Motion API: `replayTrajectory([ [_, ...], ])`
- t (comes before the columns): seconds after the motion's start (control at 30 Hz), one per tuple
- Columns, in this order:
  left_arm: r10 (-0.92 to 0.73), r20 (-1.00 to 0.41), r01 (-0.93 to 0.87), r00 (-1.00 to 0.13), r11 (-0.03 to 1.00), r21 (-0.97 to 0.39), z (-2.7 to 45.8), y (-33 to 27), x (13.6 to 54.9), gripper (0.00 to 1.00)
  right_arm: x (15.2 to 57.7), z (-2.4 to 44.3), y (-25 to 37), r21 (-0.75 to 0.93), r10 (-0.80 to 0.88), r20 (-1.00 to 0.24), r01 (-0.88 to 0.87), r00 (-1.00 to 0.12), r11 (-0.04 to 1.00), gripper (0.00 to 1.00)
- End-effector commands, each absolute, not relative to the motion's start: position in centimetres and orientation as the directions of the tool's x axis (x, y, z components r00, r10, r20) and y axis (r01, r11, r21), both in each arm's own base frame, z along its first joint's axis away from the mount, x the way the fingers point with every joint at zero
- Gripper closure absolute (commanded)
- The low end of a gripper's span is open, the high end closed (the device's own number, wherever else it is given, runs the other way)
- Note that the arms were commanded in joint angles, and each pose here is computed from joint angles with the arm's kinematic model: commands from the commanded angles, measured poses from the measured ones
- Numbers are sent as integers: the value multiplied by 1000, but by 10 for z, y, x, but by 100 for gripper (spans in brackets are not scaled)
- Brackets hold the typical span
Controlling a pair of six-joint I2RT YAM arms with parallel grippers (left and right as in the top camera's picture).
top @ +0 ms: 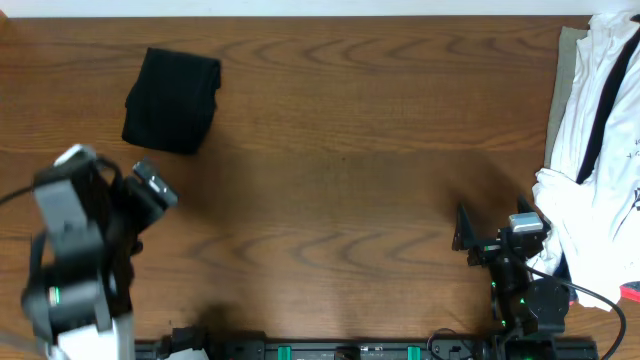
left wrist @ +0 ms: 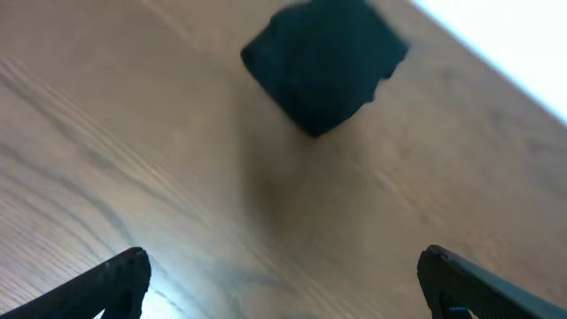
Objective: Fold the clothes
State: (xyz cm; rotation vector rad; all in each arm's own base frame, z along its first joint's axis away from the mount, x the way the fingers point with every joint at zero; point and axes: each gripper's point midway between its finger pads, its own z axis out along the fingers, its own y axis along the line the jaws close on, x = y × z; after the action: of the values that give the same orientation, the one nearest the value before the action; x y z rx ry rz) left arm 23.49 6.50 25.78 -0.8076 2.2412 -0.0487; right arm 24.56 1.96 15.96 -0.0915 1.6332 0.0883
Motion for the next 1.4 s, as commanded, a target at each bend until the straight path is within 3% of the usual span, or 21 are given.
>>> replayTrajectory([
  [0.0, -534, -694, -507, -482, 817, -277, 270, 60, 216, 2, 246, 159, 16, -9, -15, -998, -99, -63, 995, 1],
  [0.33, -427, -760, -302, -489, 901, -311, 270, 15, 188, 2, 246, 159, 16, -9, -15, -998, -99, -63, 995, 1],
  [0.93, -424, -682, -348, -595, 902, -257, 152, 15, 152, 2, 246, 159, 16, -9, -15, -998, -99, -62, 995, 1],
  [1.1, -441, -736, -329, -514, 894, -305, 150, 16, 168, 2, 246, 159, 16, -9, -15, -998, -99, -62, 995, 1],
  [1.37, -439, -864, -179, -247, 897, -404, 184, 11, 212, 2, 246, 159, 16, -9, -15, -998, -99, -63, 995, 1],
])
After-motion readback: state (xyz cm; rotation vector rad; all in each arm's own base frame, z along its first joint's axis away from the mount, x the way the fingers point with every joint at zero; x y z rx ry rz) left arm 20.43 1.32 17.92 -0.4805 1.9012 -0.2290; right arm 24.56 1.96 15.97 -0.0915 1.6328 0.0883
